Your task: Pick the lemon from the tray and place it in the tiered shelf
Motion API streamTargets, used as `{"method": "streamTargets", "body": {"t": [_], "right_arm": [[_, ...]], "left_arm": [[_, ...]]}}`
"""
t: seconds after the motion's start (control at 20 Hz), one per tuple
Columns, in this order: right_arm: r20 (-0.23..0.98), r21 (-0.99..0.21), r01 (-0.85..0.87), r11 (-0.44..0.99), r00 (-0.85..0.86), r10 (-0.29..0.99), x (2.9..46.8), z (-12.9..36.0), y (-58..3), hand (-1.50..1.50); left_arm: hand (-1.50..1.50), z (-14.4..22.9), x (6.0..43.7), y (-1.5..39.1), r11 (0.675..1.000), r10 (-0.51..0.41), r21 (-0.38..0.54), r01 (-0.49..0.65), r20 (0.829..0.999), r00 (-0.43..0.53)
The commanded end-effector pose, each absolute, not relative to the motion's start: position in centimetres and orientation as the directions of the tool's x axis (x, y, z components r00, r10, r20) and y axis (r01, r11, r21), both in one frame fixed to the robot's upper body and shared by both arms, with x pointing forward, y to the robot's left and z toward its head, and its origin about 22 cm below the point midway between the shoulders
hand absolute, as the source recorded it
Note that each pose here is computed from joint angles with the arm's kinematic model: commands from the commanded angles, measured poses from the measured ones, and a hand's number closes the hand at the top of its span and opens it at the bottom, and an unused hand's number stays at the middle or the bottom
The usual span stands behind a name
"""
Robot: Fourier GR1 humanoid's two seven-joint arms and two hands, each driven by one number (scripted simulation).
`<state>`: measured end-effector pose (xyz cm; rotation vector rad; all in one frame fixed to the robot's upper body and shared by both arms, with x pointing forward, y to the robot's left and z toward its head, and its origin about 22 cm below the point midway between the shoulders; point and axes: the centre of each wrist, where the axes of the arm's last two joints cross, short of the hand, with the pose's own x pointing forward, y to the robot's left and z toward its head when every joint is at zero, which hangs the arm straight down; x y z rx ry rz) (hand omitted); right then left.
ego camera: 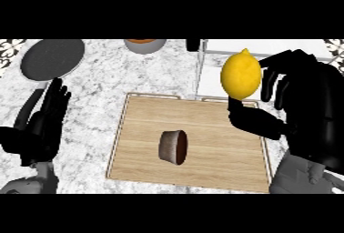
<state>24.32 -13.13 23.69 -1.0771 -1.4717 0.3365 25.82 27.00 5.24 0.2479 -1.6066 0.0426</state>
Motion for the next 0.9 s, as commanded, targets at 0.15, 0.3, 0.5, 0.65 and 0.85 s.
{"method": "streamTargets", "body": {"t": [0.15, 0.3, 0.5, 0.65, 0.85], "right_arm": [[0.671, -0.724, 0.438, 0.533, 0.267, 0.692, 29.1, 24.0, -15.9, 1.50], [0.671, -0.714, 0.462, 0.525, 0.242, 0.700, 31.4, 22.3, -16.7, 1.50], [0.688, -0.688, 0.502, 0.524, 0.222, 0.691, 33.9, 19.2, -17.4, 1.50], [0.691, -0.677, 0.518, 0.523, 0.201, 0.695, 35.4, 18.7, -17.5, 1.50], [0.679, -0.682, 0.520, 0.515, 0.187, 0.710, 36.4, 17.1, -19.0, 1.50]], "left_arm": [[0.00, 6.7, 25.3, 27.3, 0.978, -0.127, 0.121, -0.168, 0.992, -0.027], [0.00, 5.3, 26.0, 25.1, 0.976, -0.134, 0.126, -0.176, 0.990, -0.034], [0.00, 5.4, 26.2, 26.5, 0.977, -0.131, 0.123, -0.175, 0.991, -0.038], [0.00, 5.5, 25.4, 27.4, 0.978, -0.128, 0.119, -0.169, 0.991, -0.041], [0.00, 6.2, 25.7, 26.4, 0.977, -0.129, 0.121, -0.176, 0.991, -0.030]]}}
